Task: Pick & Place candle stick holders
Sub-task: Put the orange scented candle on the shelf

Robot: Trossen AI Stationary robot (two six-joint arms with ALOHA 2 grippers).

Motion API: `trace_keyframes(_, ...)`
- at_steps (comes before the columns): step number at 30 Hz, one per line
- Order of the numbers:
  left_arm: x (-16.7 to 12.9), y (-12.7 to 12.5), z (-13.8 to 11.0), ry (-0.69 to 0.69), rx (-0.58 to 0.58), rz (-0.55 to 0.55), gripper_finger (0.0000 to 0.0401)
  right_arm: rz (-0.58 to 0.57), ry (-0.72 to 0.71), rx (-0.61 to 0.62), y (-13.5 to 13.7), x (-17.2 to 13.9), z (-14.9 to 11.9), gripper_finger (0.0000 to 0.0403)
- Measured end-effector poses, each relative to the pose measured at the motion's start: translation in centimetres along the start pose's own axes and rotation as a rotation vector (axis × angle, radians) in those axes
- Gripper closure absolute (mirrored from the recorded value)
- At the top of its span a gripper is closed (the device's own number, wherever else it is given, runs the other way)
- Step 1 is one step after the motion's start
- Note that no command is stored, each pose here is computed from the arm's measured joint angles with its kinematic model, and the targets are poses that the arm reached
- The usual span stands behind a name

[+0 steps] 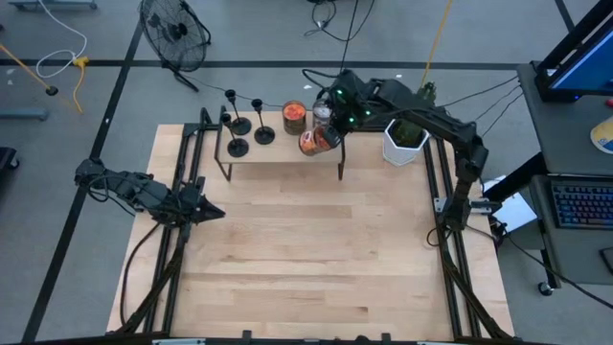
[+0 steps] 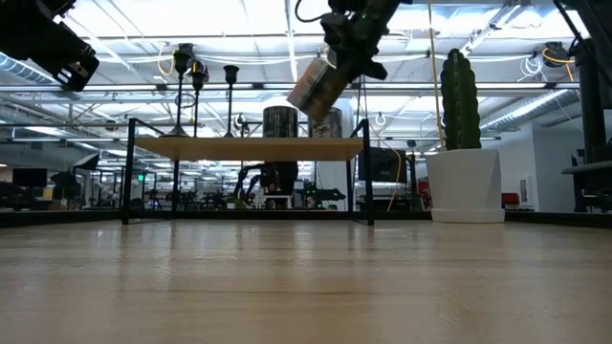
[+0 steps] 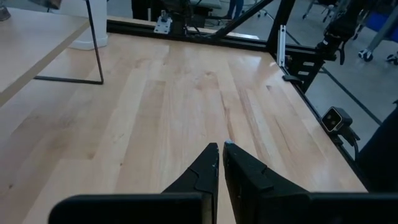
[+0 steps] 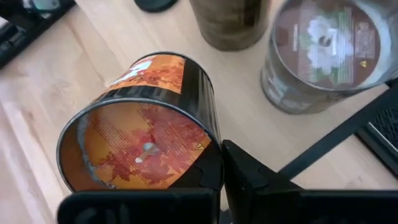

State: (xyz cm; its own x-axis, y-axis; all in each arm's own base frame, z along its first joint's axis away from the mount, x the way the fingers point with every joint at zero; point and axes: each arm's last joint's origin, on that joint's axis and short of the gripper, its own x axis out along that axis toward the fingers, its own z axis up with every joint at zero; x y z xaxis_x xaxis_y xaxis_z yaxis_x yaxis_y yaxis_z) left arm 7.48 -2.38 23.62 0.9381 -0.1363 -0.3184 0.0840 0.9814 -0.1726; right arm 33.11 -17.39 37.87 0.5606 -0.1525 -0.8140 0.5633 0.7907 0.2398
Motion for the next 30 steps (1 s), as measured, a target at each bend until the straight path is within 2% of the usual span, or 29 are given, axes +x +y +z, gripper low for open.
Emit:
trace_keyframes(8, 0.0, 0.0, 0.1, -0.01, -0.013, 0.011, 0.0373, -0.019, -0.02, -0.012, -1.4, 0.1, 0.5, 0.0403)
trace_keyframes(20, 0.0, 0.0, 0.3, -0.038, -0.014, 0.025, 0.0373, -0.024, -0.007, -0.053, -1.6, 0.1, 0.4, 0.0403)
trace_keyframes(30, 0.0, 0.0, 0.3, -0.038, -0.008, 0.027, 0.0373, -0.024, 0.017, -0.037, -1.9, 1.8, -0.2, 0.0403)
